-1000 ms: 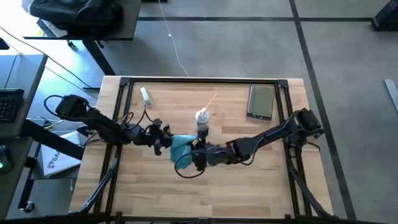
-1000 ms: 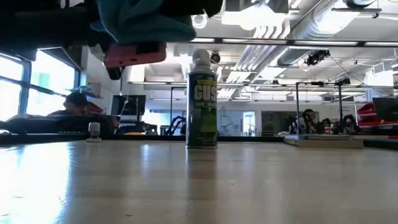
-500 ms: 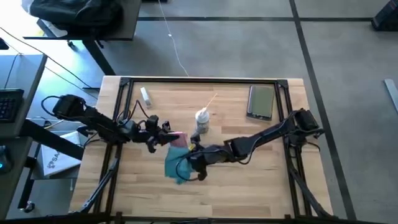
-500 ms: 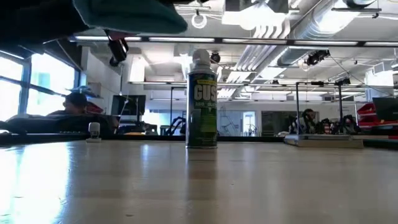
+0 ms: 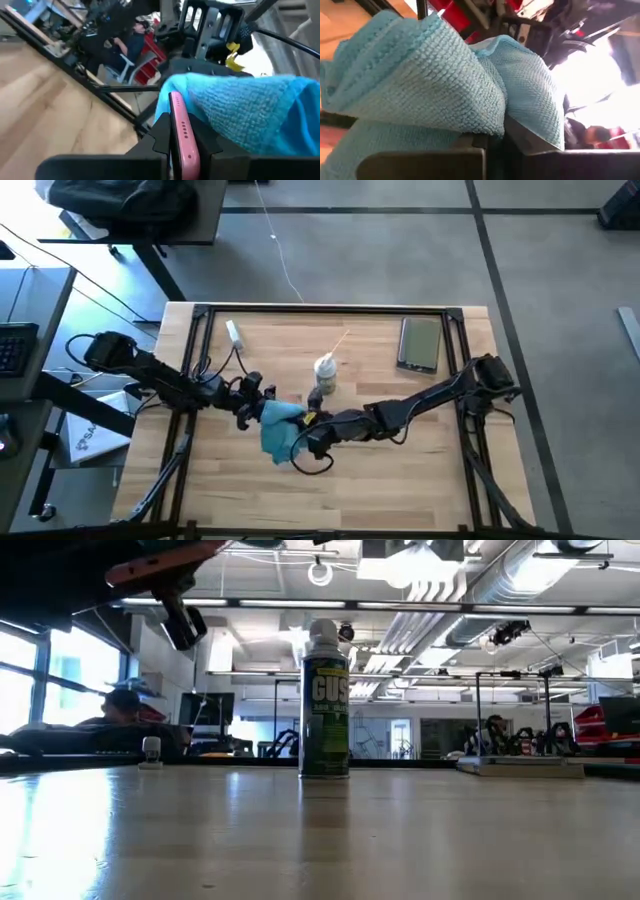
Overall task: Apply microfiber cloth
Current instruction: Wipe the back and front of the cellphone with the blue microfiber cloth
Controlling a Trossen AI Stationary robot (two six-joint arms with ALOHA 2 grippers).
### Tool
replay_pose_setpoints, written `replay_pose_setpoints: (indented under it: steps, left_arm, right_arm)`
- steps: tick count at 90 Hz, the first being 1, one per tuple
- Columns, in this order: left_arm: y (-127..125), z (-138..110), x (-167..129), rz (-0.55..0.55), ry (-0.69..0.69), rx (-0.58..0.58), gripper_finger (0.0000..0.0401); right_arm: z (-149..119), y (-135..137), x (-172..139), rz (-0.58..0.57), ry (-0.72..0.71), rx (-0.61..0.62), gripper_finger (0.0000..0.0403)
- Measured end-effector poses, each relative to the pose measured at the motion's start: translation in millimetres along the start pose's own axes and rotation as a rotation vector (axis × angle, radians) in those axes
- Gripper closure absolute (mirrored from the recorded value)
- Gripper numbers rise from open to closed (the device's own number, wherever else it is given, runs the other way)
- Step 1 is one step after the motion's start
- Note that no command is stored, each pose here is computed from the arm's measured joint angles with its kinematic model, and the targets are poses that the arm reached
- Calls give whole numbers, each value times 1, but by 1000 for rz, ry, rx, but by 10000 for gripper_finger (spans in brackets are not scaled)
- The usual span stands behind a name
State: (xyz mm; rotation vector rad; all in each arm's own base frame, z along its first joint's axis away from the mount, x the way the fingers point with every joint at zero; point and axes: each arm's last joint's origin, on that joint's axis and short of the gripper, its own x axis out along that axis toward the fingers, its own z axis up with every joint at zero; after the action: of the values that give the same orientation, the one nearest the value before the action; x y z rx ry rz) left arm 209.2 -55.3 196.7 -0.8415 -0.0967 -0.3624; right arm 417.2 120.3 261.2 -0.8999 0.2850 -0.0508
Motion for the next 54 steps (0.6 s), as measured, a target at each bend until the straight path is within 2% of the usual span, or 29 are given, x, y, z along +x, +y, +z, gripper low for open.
replay_pose_setpoints:
  steps: [17,32,54]
  left_arm:
    - [0,3,0,-9,-19,21,389]
    - [1,13,2,37,-142,46,389]
    - [-4,25,10,102,-277,82,389]
  right_arm:
    - [1,0,0,52,-51,133,403]
    - [-2,4,2,108,-39,233,403]
    - [-8,16,7,134,-6,223,403]
